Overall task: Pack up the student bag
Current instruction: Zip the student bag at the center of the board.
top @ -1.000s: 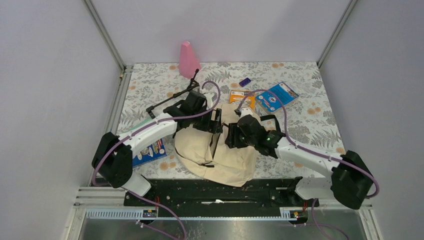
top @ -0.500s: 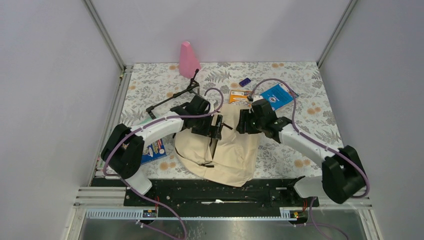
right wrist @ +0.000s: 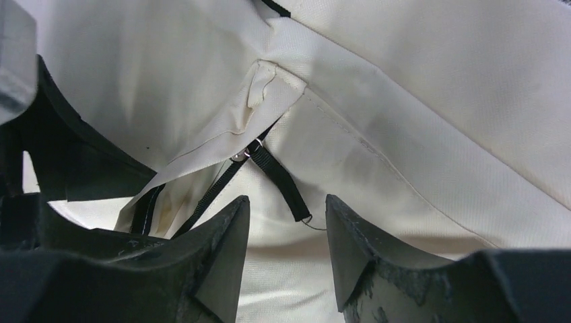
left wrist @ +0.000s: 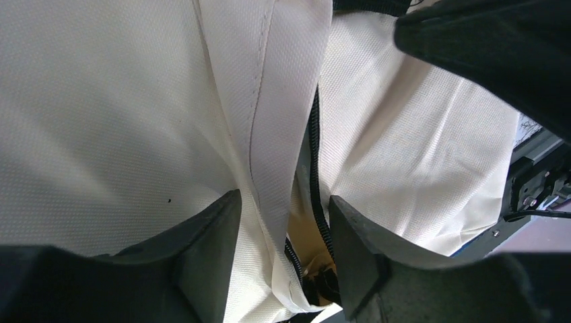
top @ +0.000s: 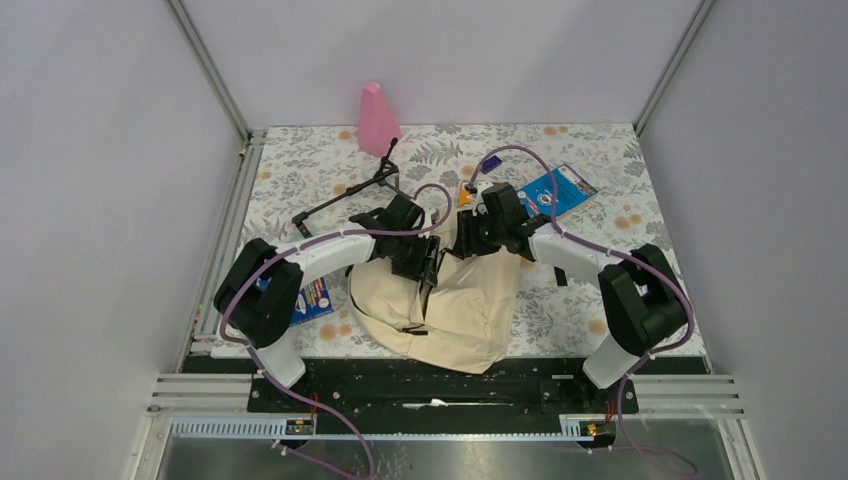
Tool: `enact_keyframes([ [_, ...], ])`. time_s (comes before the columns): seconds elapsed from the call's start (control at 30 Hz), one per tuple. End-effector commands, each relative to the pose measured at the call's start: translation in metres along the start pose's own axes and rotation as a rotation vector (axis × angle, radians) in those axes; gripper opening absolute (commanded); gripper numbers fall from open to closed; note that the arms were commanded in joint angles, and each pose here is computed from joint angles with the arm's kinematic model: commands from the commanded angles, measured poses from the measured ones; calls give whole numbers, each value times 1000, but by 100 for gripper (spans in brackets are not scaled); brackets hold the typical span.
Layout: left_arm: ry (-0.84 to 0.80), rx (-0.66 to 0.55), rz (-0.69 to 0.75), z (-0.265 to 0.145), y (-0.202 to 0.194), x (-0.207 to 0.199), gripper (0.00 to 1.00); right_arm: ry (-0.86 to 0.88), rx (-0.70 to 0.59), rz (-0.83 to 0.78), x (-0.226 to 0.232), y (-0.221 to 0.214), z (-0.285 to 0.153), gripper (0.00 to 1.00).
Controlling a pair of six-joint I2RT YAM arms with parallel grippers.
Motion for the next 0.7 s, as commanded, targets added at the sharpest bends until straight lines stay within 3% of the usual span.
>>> enact_keyframes([
  [0.0,-33,-8,10,-2,10,-9,48,38,-4,-32,3,9,10,50],
  [0.43,-50,1,7,-2,9,-11,34,149,17,48,14,-4,25,33],
  [0.5,-52,-1,8,-2,9,-11,33,160,19,53,15,-2,26,27],
  [0.67,-56,-14,14,-5,11,-13,33,144,-6,56,15,5,24,0],
])
Point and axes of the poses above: each gripper's point midway between its finger pads, its own z axis out along the fingers, its own x axis along the line the jaws close on, y = z × x, the point moved 5 cm from there along -z, back along the fingers, and after that the axes turned 9 degrees about -z, right-handed, at the moved point
